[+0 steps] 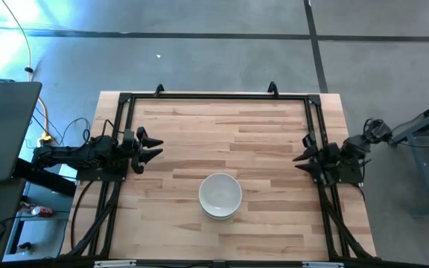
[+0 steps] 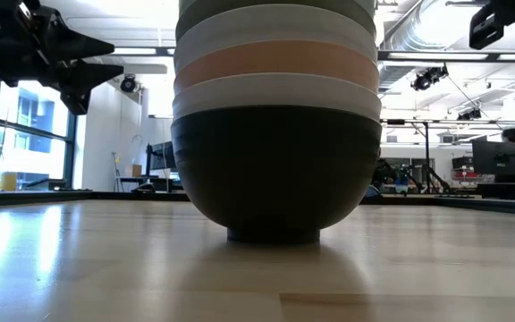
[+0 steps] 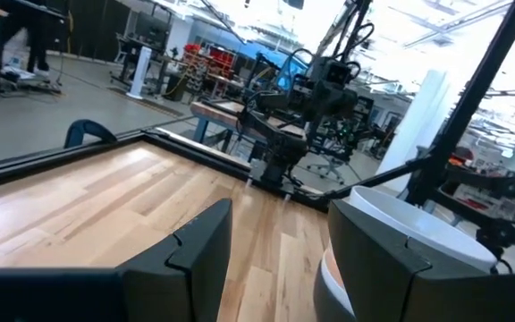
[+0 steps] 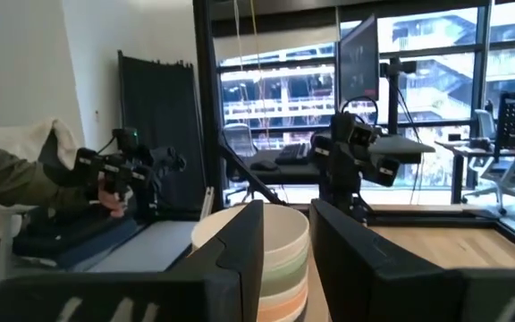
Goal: Nest bowls inside each other
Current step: Return to Home Position
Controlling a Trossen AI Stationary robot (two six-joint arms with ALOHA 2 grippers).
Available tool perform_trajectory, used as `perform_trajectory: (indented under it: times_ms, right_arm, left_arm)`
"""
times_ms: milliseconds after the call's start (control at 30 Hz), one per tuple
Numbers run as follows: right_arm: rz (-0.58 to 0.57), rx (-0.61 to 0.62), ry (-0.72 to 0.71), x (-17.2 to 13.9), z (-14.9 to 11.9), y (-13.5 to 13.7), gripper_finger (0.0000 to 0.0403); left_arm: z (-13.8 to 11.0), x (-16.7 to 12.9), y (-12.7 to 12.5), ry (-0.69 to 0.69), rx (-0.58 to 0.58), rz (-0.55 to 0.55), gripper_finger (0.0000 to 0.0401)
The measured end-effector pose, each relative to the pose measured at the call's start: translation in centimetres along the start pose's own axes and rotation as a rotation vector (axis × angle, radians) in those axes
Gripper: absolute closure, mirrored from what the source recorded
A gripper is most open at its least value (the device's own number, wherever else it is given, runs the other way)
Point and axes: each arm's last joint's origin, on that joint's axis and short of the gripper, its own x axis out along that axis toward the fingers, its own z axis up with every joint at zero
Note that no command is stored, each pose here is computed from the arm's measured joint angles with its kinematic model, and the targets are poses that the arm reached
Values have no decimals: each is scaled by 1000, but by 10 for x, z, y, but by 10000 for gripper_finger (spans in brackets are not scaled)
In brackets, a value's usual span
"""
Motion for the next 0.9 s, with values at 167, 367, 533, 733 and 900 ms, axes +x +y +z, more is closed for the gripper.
perform_trajectory:
  times_ms: [167,367,533,733,900]
  right_arm:
    - [3,-1,-22,4,-16,2,318]
    - [-7,-8,-55,7,-32,3,318]
    - [-6,-3,-41,7,-37,3,318]
    - [10,28,-8,7,-41,4,318]
    - [67,61,37,7,-45,6,318]
  left_arm:
    - [0,0,-1,10,2,-27,224]
    - [0,0,-1,14,2,-39,224]
    - [-1,0,-1,17,5,-45,224]
    - [-1,0,-1,16,29,-44,224]
    - [-1,0,-1,16,37,-44,224]
